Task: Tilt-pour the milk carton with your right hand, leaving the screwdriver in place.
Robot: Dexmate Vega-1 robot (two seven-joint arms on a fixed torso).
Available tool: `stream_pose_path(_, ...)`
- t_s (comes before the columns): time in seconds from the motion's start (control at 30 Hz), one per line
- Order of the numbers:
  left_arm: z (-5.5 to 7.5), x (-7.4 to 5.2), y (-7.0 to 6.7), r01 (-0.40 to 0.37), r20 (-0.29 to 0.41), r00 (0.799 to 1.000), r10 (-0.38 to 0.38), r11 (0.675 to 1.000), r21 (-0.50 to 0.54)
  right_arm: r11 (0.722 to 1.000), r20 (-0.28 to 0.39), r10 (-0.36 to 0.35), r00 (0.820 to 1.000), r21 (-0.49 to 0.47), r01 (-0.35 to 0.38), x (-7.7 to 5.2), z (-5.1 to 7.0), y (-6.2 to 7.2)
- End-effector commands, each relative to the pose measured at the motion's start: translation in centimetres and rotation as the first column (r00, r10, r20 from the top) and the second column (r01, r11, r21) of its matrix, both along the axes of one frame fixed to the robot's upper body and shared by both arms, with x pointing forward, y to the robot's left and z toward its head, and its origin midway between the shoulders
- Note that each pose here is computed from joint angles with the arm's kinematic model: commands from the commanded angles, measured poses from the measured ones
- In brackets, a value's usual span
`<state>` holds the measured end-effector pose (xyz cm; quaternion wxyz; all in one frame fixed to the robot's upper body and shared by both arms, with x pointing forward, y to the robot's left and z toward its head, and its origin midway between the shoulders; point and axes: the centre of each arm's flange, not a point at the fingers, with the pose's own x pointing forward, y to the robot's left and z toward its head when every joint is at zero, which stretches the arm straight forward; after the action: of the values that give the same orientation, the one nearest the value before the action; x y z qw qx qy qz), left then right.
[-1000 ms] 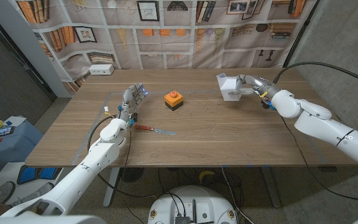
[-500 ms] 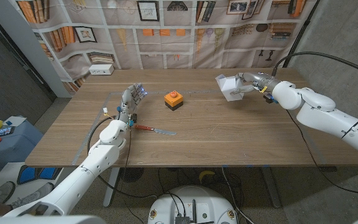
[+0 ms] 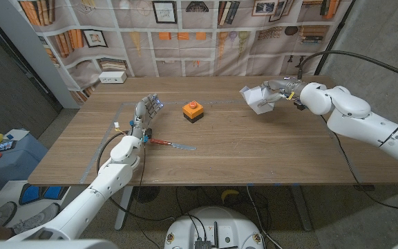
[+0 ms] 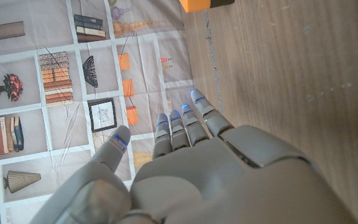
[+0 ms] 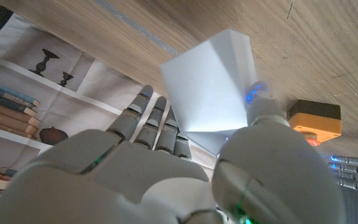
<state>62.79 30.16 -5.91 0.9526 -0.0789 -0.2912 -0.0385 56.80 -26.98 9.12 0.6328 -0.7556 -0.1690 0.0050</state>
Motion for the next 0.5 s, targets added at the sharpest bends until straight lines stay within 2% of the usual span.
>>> stream_pose_path(0.03,-0.6,-0.4,-0.1,0.005,-0.006,1.000,-0.005,1.000,-0.004,0.990,-0.033,-0.091,0.995,-0.112,0.087,-0.5,1.0,0.8)
stream_pose_path(0.5,-0.8,-0.6,-0.2,0.016,-0.008,1.000,-0.016,1.000,0.001,0.952,-0.040,-0.168,0.985,-0.266,0.152,-0.5,1.8,1.9)
